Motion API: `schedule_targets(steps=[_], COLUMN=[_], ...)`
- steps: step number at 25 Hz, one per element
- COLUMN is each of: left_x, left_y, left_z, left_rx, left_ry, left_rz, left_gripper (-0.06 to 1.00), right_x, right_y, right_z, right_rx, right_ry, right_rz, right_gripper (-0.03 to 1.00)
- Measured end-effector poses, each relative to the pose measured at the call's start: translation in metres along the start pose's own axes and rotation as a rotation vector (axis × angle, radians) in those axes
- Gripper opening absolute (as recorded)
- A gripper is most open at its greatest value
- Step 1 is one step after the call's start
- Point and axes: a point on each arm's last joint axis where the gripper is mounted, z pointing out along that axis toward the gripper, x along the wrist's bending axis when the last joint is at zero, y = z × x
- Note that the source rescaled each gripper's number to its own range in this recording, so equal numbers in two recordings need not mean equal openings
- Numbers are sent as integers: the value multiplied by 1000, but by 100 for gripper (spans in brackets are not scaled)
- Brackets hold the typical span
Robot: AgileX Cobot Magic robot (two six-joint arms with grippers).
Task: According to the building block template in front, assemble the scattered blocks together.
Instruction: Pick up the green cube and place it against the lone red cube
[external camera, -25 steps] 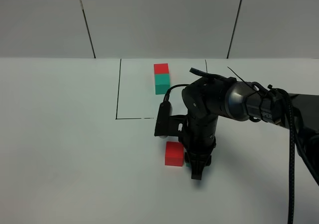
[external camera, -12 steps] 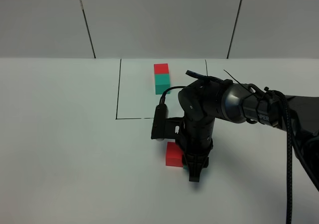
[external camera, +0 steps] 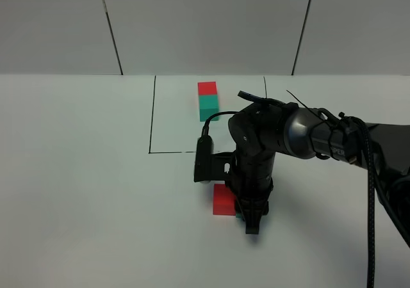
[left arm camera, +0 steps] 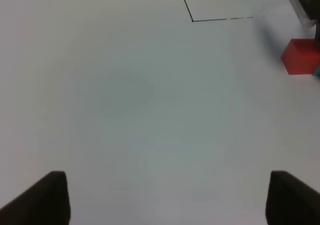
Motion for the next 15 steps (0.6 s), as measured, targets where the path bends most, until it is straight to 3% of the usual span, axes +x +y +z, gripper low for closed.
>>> schedule_targets(steps=[8,15], left_x=[0,0], left_y=[0,0], left_z=[0,0], left_rx=[0,0], left_ry=[0,0], left_rz=[0,0], left_gripper=[68,68], right_x=[2,2], right_y=[4,5], right_z=[0,0], right_rx=[8,7], right_ry=[-7,-8], right_rz=[-107,-121], right_gripper=[0,0])
